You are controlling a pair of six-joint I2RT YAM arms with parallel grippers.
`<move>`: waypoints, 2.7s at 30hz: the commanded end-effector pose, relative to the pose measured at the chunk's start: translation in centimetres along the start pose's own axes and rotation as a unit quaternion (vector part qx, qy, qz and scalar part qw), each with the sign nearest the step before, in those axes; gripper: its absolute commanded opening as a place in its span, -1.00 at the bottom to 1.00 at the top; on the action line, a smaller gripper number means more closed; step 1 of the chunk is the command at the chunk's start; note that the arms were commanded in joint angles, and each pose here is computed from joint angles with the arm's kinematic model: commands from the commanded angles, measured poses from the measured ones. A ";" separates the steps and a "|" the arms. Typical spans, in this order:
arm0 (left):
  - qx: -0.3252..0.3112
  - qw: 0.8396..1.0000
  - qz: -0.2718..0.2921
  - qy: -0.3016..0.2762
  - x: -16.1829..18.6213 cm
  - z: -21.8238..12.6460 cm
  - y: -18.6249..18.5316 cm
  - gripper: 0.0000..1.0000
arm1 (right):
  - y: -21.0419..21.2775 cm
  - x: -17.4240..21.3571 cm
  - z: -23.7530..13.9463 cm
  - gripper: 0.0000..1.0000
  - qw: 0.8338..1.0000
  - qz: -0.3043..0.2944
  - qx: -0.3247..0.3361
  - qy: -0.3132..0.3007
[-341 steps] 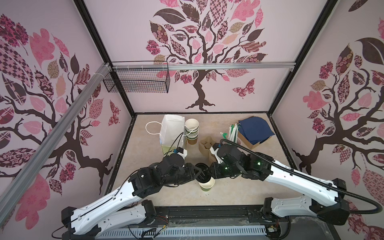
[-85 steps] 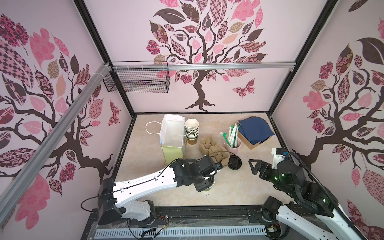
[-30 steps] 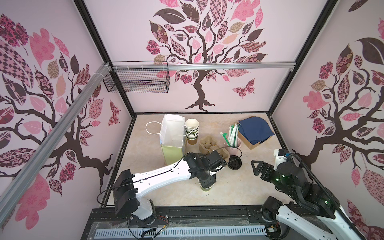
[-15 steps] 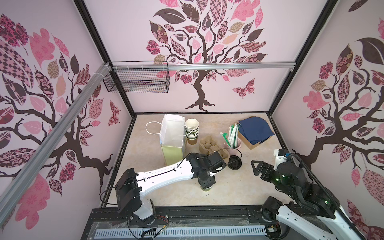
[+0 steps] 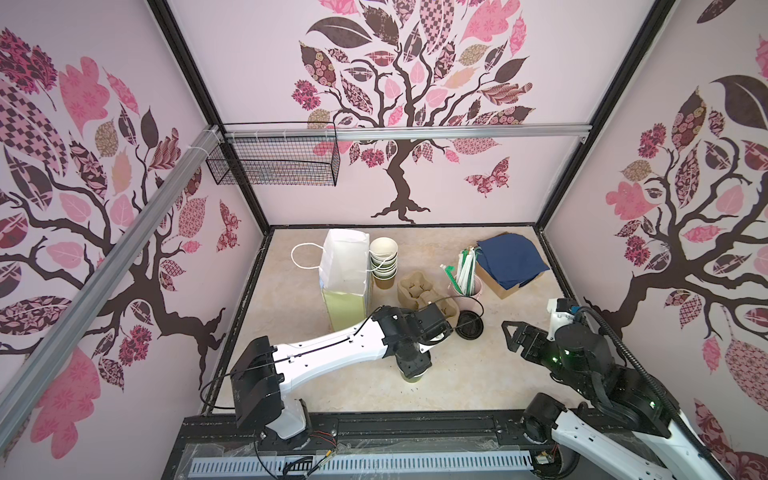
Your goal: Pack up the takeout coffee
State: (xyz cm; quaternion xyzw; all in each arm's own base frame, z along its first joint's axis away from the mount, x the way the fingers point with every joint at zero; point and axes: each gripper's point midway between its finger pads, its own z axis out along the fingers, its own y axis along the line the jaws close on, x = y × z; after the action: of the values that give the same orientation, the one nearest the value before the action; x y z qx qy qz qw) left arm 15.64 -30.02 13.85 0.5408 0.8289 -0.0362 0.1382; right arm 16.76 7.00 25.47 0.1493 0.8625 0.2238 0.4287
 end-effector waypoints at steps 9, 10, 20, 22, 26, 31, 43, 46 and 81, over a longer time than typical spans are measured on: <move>0.012 1.000 -0.009 0.014 0.9 1.6 -0.6 0.26 | 0.2 -0.5 -0.5 0.80 1.000 -0.002 -0.005 -0.005; 0.013 1.000 -0.010 0.014 0.9 1.6 -0.6 0.26 | 0.2 -0.5 -0.5 0.80 1.000 -0.002 -0.004 -0.005; 0.006 1.000 -0.014 0.001 0.3 0.4 -0.2 0.25 | 0.3 -0.5 -0.5 0.80 1.000 -0.003 -0.005 -0.005; 0.006 1.000 -0.014 0.001 0.4 0.4 -0.2 0.26 | 0.3 -0.5 -0.5 0.80 1.000 -0.004 -0.006 -0.005; 0.006 1.000 -0.016 0.004 0.6 0.4 -0.3 0.26 | 0.3 -0.5 -0.6 0.80 1.000 -0.004 -0.006 -0.006; 0.004 1.000 -0.017 0.000 0.5 0.1 -0.1 0.27 | 0.2 -0.5 -0.5 0.80 1.000 -0.004 -0.006 -0.005; -0.019 0.999 -0.021 -0.017 0.1 -0.9 0.7 0.27 | 0.2 -0.5 -0.5 0.80 1.000 -0.004 -0.007 -0.006; -0.026 0.999 -0.024 -0.025 0.0 -1.2 1.0 0.27 | 0.3 -0.5 -0.5 0.80 1.000 -0.004 -0.007 -0.005; -0.009 1.000 -0.005 0.001 0.8 0.7 -0.4 0.29 | 0.3 -0.3 -0.4 0.80 1.000 -0.002 -0.008 -0.003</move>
State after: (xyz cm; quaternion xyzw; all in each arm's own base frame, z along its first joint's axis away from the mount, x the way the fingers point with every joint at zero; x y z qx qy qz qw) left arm 15.27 -29.91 14.03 0.5317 0.8320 -0.0368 0.1538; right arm 16.72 7.13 25.47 0.1461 0.8632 0.2261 0.4271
